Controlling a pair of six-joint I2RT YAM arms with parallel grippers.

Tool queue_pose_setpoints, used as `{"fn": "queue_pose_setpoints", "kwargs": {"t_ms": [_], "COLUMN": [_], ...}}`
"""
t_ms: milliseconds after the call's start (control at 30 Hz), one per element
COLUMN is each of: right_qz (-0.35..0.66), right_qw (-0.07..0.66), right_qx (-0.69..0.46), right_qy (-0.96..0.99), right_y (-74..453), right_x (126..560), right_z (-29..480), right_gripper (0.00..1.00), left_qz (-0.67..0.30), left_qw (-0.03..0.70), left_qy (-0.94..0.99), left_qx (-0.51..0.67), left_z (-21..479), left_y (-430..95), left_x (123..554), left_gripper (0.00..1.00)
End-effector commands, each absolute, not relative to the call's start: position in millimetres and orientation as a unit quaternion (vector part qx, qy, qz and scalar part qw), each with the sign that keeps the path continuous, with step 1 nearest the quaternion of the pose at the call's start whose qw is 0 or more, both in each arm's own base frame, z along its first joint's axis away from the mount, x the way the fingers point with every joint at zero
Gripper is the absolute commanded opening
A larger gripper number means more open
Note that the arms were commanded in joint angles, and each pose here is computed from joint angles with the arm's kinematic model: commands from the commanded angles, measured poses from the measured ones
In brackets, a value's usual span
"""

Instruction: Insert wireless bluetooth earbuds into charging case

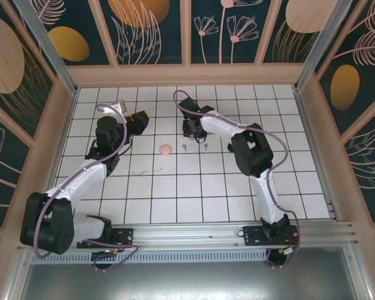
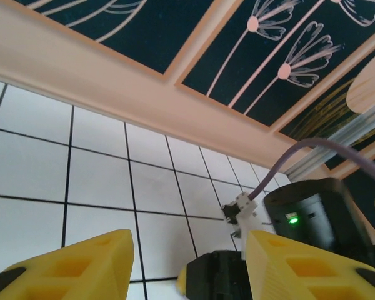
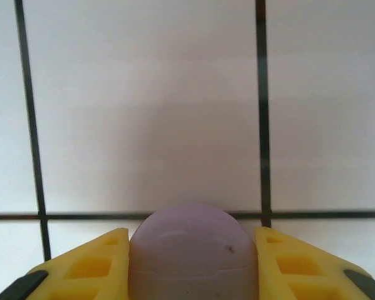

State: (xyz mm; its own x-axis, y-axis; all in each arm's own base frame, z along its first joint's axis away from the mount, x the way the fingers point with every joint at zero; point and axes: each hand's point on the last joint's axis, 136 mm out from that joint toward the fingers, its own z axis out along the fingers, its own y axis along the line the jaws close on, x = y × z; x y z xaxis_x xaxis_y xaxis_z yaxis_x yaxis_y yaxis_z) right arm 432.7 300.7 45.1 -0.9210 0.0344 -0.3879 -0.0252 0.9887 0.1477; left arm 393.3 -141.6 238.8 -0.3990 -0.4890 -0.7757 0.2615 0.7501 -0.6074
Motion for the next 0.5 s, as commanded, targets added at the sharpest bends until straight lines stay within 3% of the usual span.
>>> {"fn": "queue_pose_setpoints", "kwargs": {"t_ms": [0,467], "right_qz": [0.149,0.278], "right_qw": [0.26,0.316], "right_qx": [0.01,0.15], "right_qy": [0.954,0.895], "right_y": [313.0,262.8], "right_x": [426.9,362.4], "right_z": [123.4,200.1], "right_gripper": [0.32,0.32], "left_qz": [-0.376,-0.51], "left_qw": [0.544,0.522], "left_qy": [0.749,0.683], "left_qx": [-0.05,0.035], "left_z": [239.1,234.8], "left_y": [-150.1,-219.1], "left_x": [381.6,340.2], "left_gripper": [0.51,0.51]}}
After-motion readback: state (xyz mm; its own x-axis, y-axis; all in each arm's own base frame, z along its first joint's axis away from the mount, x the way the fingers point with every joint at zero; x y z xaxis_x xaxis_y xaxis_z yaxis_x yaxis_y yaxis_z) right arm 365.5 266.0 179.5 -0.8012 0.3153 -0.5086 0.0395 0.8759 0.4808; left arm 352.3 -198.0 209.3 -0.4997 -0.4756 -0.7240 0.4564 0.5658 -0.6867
